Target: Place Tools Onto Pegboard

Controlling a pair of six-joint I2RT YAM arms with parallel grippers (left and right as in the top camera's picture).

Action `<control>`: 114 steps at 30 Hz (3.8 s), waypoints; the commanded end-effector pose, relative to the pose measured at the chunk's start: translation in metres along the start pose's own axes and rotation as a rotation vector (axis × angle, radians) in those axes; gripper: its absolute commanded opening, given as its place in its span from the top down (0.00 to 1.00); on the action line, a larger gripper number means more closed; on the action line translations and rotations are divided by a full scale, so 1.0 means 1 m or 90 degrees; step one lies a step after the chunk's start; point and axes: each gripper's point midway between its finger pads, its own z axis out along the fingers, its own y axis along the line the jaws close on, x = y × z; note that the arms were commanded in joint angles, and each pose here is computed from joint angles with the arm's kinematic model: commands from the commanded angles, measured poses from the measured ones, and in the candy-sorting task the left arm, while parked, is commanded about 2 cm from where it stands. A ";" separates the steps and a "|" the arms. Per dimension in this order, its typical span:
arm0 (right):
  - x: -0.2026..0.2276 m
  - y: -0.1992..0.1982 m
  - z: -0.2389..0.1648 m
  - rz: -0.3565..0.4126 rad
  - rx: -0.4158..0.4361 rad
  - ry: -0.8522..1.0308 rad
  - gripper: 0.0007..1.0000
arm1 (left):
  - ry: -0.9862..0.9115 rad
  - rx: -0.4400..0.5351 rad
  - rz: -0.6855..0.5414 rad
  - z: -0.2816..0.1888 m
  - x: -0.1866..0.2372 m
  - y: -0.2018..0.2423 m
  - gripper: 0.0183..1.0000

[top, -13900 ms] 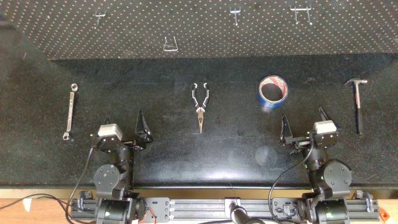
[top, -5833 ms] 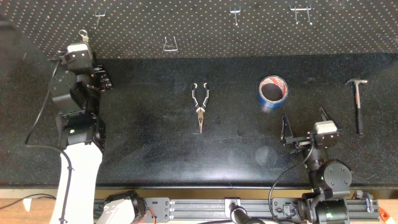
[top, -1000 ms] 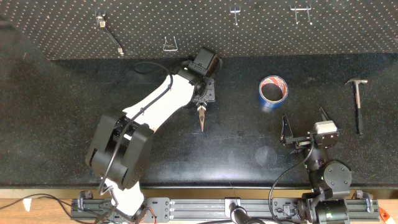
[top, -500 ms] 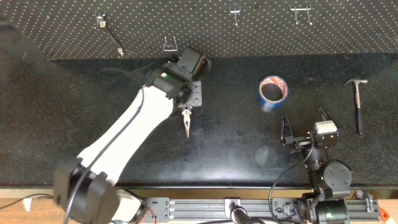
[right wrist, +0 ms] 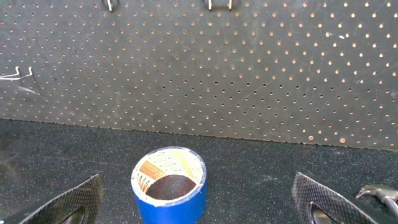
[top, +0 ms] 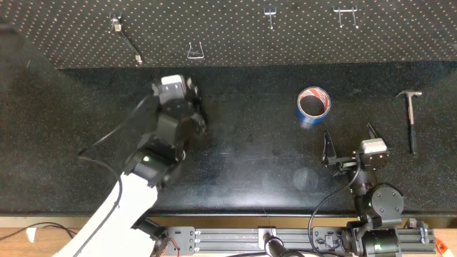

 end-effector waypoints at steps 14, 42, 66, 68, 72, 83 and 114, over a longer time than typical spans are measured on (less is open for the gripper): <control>0.001 0.002 0.000 -0.011 -0.006 0.001 0.00 | -0.379 0.021 -0.008 0.031 -0.133 0.000 0.99; 0.001 0.002 0.000 -0.012 -0.006 0.001 0.00 | -0.368 0.075 0.043 0.078 -0.132 -0.021 0.99; 0.001 0.002 0.000 -0.012 -0.006 0.001 0.00 | -0.321 0.084 0.060 0.094 -0.111 -0.024 0.56; 0.001 0.002 0.000 -0.011 -0.006 0.001 0.00 | -0.321 0.083 0.060 0.094 -0.111 -0.024 0.41; 0.001 0.002 0.000 -0.011 -0.006 0.001 0.00 | -0.321 0.083 0.060 0.094 -0.111 -0.024 0.25; 0.001 0.002 0.000 -0.011 -0.006 0.001 0.00 | -0.232 0.101 0.082 0.058 -0.108 -0.011 0.00; 0.001 0.002 0.000 -0.012 -0.006 0.001 0.00 | -0.301 0.004 0.041 -0.077 0.039 0.116 0.00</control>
